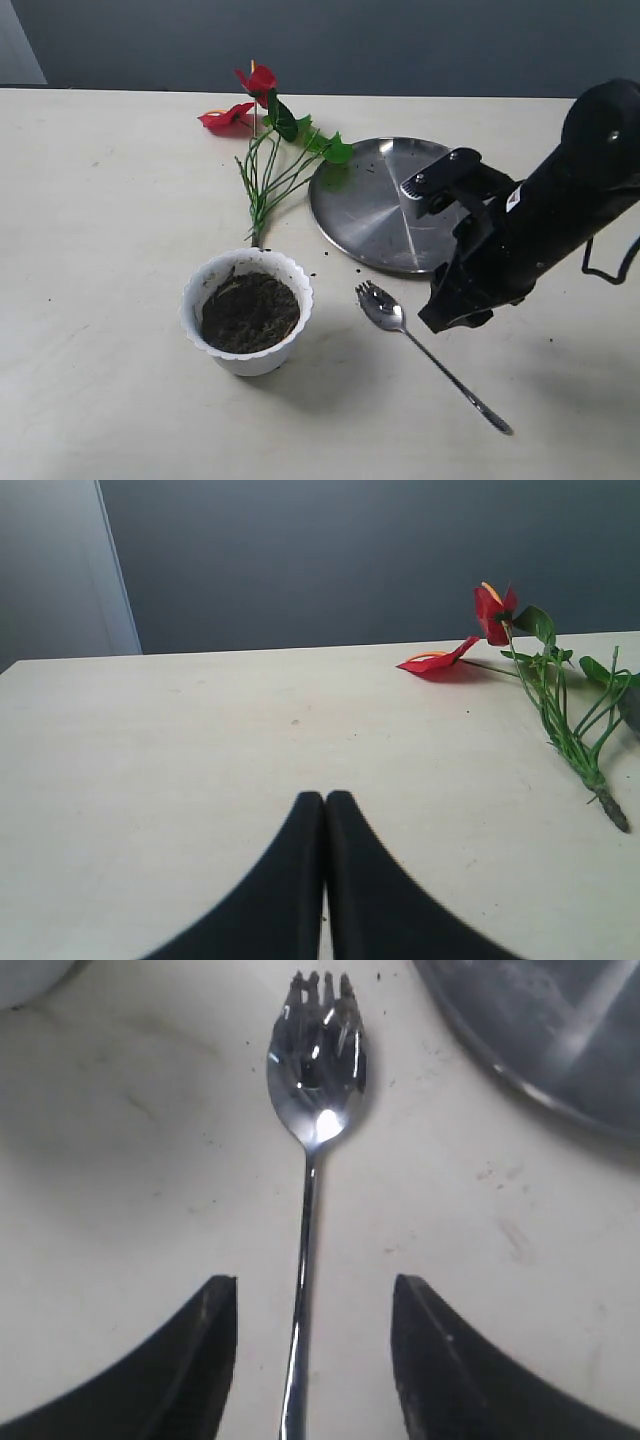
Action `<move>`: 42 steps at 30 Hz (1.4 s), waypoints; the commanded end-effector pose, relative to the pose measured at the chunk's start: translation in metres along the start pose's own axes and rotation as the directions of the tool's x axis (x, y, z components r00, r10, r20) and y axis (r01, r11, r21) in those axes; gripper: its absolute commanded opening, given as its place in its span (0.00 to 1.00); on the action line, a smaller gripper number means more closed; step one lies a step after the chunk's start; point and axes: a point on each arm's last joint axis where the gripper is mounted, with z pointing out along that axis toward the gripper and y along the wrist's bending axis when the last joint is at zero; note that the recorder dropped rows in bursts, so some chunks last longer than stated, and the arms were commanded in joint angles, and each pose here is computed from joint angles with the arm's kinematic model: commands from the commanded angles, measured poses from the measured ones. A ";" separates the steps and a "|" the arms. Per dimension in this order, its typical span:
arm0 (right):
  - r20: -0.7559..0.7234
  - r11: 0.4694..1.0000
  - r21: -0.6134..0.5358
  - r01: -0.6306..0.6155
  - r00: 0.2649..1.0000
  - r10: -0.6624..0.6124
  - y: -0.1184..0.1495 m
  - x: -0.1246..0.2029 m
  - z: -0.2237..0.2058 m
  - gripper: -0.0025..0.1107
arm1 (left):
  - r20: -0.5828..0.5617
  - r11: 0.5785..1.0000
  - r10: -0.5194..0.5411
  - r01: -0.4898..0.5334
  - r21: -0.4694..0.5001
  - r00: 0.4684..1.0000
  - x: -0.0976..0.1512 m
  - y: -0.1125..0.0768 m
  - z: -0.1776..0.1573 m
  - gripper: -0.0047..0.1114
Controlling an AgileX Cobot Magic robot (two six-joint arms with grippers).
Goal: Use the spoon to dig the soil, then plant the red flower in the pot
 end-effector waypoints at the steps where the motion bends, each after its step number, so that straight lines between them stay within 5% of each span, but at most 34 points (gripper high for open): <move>1: -0.065 1.000 -0.019 -0.009 0.998 0.008 -0.002 0.000 0.028 0.43 | 0.003 1.000 -0.001 0.001 0.002 1.000 0.000 0.000 0.000 0.04; 14: -0.173 0.999 -0.030 0.031 0.984 -0.036 0.001 0.004 0.073 0.43 | 0.003 1.000 -0.001 0.001 0.002 1.000 0.000 0.000 0.000 0.04; 21: -0.196 0.999 -0.034 0.031 0.980 -0.037 0.000 0.006 0.079 0.33 | 0.003 1.000 -0.001 0.001 0.002 1.000 0.000 0.000 0.000 0.04; 27: -0.266 0.997 -0.078 0.012 0.964 -0.032 0.004 0.012 0.079 0.03 | 0.003 1.000 -0.001 0.001 0.002 1.000 0.000 0.000 0.000 0.04; 34: -0.347 0.993 -0.117 0.018 0.936 -0.058 0.007 0.020 0.074 0.02 | 0.003 1.000 -0.001 0.001 0.002 1.000 0.000 0.000 0.000 0.04; 42: -0.225 0.996 -0.003 0.093 0.970 -0.091 0.006 0.011 0.030 0.02 | 0.003 1.000 -0.001 0.001 0.002 1.000 0.000 0.000 0.000 0.04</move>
